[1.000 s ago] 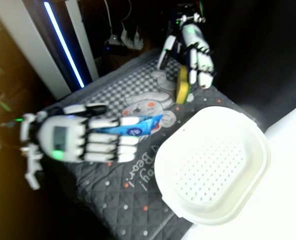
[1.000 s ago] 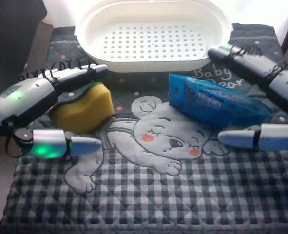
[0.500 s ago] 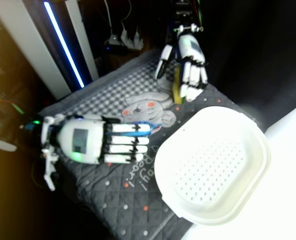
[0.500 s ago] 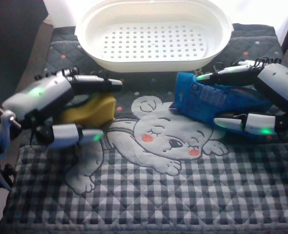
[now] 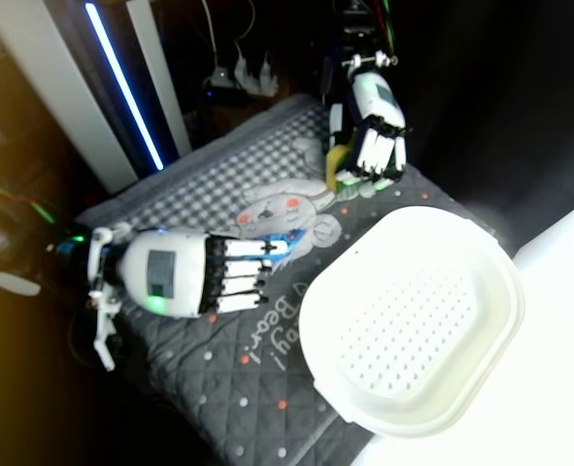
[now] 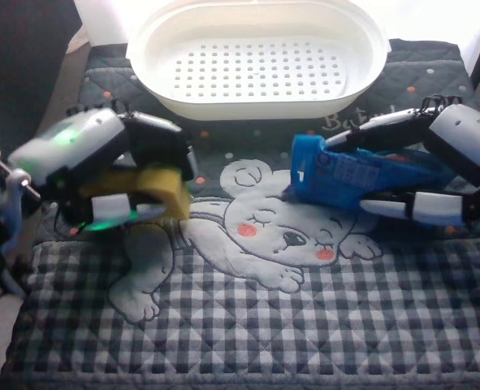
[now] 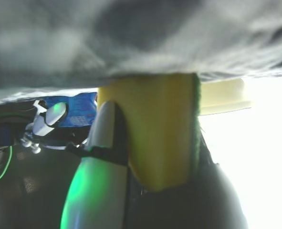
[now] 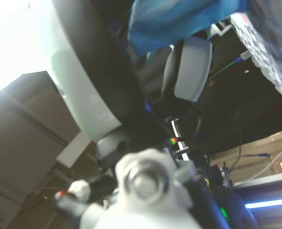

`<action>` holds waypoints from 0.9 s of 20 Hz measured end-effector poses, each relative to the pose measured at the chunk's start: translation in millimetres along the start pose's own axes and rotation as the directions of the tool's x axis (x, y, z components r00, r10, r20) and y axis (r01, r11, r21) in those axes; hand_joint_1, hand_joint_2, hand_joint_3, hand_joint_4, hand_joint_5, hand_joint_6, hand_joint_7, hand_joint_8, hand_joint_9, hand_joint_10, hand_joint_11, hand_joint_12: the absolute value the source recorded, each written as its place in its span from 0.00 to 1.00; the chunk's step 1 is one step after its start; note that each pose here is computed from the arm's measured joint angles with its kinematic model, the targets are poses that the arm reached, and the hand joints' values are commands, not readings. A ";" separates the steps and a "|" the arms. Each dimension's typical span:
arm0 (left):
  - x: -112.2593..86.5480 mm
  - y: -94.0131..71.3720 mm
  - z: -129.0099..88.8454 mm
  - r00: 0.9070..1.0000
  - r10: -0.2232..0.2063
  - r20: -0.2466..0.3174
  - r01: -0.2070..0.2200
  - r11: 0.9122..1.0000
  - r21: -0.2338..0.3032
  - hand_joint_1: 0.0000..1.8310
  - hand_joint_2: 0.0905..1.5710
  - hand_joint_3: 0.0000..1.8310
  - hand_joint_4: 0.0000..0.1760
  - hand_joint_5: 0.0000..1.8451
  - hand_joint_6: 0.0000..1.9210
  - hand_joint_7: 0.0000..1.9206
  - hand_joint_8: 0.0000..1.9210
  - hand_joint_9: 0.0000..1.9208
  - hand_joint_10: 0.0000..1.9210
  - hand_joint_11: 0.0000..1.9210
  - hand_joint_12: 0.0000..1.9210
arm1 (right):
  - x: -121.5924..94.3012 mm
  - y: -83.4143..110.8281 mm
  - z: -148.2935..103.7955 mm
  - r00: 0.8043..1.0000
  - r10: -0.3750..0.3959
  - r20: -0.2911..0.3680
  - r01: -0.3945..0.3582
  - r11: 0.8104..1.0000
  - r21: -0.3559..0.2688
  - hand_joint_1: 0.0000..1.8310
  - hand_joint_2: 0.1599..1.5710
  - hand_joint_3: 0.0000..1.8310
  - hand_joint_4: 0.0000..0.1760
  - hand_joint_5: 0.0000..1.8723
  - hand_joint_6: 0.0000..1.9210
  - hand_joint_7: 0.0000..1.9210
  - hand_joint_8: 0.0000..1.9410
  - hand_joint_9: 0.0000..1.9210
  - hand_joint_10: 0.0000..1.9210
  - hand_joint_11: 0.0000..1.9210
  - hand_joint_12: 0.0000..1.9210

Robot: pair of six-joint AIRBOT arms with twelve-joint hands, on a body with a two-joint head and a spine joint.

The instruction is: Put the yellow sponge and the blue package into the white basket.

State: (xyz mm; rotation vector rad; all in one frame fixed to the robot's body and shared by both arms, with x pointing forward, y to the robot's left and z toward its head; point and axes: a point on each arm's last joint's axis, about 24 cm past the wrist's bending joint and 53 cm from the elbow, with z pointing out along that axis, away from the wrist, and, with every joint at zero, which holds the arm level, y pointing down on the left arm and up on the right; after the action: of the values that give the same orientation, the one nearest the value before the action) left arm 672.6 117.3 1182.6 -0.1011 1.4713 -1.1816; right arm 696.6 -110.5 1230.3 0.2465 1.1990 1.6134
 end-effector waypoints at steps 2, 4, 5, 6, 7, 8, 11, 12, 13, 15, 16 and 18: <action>-22.8 -32.2 10.8 0.998 0.024 0.054 -0.029 0.995 0.098 0.76 0.65 0.00 0.00 0.57 0.46 0.60 0.31 0.52 0.53 0.33 0.52 | -0.9 13.5 13.0 0.999 -0.024 -0.021 0.023 0.999 -0.028 0.77 0.62 0.00 0.00 0.58 0.42 0.63 0.22 0.60 0.44 0.62 0.36; -52.1 -60.0 21.1 0.990 0.041 0.132 -0.065 0.981 0.184 0.70 0.64 0.00 0.00 0.64 0.30 0.59 0.41 0.56 0.52 0.47 0.71 | -3.4 39.8 33.0 0.998 -0.057 -0.025 0.054 0.993 -0.102 0.76 0.64 0.00 0.00 0.63 0.42 0.59 0.30 0.48 0.55 0.43 0.45; -63.7 -66.6 26.2 0.986 0.047 0.159 -0.079 0.976 0.200 0.69 0.64 0.00 0.00 0.64 0.28 0.61 0.39 0.59 0.61 0.52 0.83 | -11.0 49.7 39.7 0.998 -0.069 -0.008 0.068 0.989 -0.131 0.76 0.62 0.00 0.00 0.62 0.41 0.65 0.19 0.51 0.52 0.47 0.49; -77.5 -71.7 34.1 0.981 0.049 0.190 -0.090 0.974 0.210 0.70 0.64 0.00 0.00 0.64 0.21 0.60 0.49 0.61 0.77 0.54 0.92 | -25.1 58.9 47.0 0.996 -0.082 0.024 0.085 0.984 -0.156 0.76 0.61 0.00 0.00 0.62 0.38 0.69 0.11 0.55 0.50 0.49 0.50; -87.7 -73.8 42.7 0.977 0.058 0.208 -0.102 0.972 0.210 0.70 0.64 0.00 0.00 0.65 0.23 0.62 0.43 0.56 0.59 0.45 0.80 | -40.0 66.0 52.7 0.994 -0.095 0.059 0.103 0.980 -0.171 0.71 0.61 0.00 0.00 0.62 0.38 0.72 0.10 0.62 0.24 0.54 0.46; -96.7 -76.9 51.5 0.972 0.061 0.225 -0.110 0.971 0.211 0.69 0.63 0.00 0.00 0.64 0.30 0.62 0.37 0.56 0.39 0.43 0.65 | -53.7 72.9 58.3 0.990 -0.103 0.094 0.118 0.976 -0.183 0.70 0.61 0.00 0.00 0.63 0.38 0.72 0.10 0.68 0.11 0.58 0.40; -116.5 -84.4 73.7 0.963 0.065 0.260 -0.122 0.970 0.211 0.69 0.64 0.00 0.06 0.61 0.37 0.63 0.33 0.64 0.23 0.48 0.66 | -71.1 92.3 84.9 0.979 -0.141 0.150 0.170 0.963 -0.207 0.76 0.62 0.00 0.00 0.56 0.45 0.72 0.01 0.61 0.45 0.60 0.38; -116.8 -86.0 87.0 0.964 0.072 0.256 -0.127 0.970 0.207 0.69 0.64 0.00 0.00 0.62 0.33 0.60 0.41 0.57 0.35 0.46 0.68 | -78.0 93.0 94.7 0.974 -0.159 0.161 0.190 0.961 -0.201 0.71 0.61 0.00 0.00 0.59 0.39 0.76 0.04 0.66 0.25 0.62 0.38; -119.3 -82.8 99.4 0.964 0.072 0.256 -0.123 0.974 0.189 0.68 0.65 0.00 0.05 0.60 0.37 0.59 0.41 0.58 0.32 0.46 0.68 | -85.1 87.8 103.9 0.971 -0.160 0.177 0.192 0.965 -0.177 0.75 0.62 0.00 0.00 0.54 0.44 0.73 0.04 0.62 0.41 0.60 0.37; -121.0 -68.1 118.2 0.966 0.073 0.246 -0.109 0.985 0.136 0.68 0.65 0.00 0.19 0.60 0.40 0.58 0.41 0.58 0.30 0.43 0.69 | -95.0 69.6 117.9 0.965 -0.154 0.211 0.183 0.975 -0.124 0.80 0.68 0.00 0.00 0.45 0.60 0.52 0.33 0.51 0.49 0.45 0.70; -117.8 -56.2 132.6 0.971 0.074 0.226 -0.098 0.991 0.093 0.68 0.65 0.00 0.20 0.62 0.38 0.58 0.40 0.57 0.45 0.46 0.79 | -94.2 48.4 127.3 0.965 -0.172 0.198 0.186 0.981 -0.055 0.81 0.71 0.00 0.00 0.42 0.68 0.44 0.46 0.45 0.55 0.39 0.80; -107.2 -41.0 150.5 0.980 0.074 0.186 -0.082 0.996 0.034 0.69 0.64 0.00 0.15 0.61 0.38 0.62 0.33 0.64 0.94 0.66 0.99 | -86.0 20.9 141.3 0.969 -0.180 0.169 0.176 0.984 0.040 0.81 0.66 0.00 0.00 0.49 0.56 0.53 0.34 0.53 0.47 0.44 0.77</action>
State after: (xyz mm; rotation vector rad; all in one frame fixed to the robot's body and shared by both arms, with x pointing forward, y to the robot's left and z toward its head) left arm 801.7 78.4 1315.6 -0.1207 1.2765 -1.1082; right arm 814.6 -99.2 1347.5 0.2799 1.0780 1.3928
